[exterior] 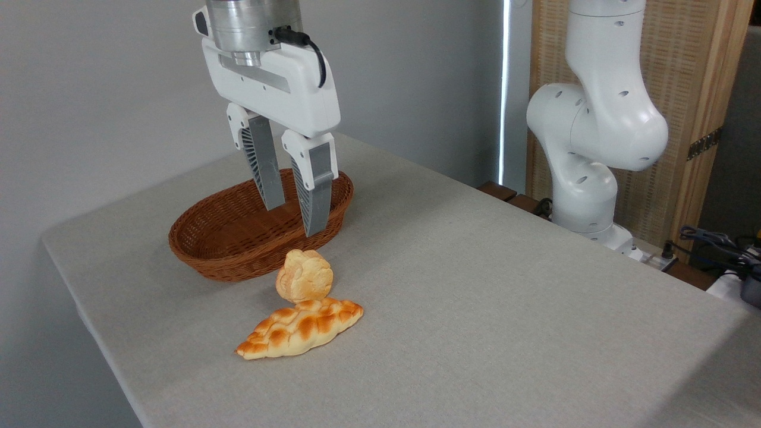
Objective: Put bread into the basket
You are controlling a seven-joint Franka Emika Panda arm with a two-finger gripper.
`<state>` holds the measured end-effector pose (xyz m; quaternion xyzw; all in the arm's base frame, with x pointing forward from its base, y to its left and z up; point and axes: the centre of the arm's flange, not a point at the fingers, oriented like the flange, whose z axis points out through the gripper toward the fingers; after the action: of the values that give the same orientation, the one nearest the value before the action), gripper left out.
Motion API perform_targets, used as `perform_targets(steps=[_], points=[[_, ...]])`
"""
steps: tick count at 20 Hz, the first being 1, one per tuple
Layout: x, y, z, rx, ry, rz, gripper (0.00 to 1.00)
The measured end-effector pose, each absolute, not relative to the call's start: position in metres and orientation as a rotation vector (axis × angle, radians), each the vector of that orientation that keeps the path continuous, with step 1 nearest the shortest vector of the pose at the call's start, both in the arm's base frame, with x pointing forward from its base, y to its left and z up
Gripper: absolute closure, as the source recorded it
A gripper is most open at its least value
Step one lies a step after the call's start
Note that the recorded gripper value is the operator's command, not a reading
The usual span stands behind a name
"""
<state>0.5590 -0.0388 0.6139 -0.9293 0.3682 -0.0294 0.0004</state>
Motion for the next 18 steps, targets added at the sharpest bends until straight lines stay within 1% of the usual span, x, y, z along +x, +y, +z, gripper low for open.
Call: perform_targets(steps=[18], points=[[0.5594, -0.0339, 0.6138, -2.927, 1.136, -0.092, 0.00]])
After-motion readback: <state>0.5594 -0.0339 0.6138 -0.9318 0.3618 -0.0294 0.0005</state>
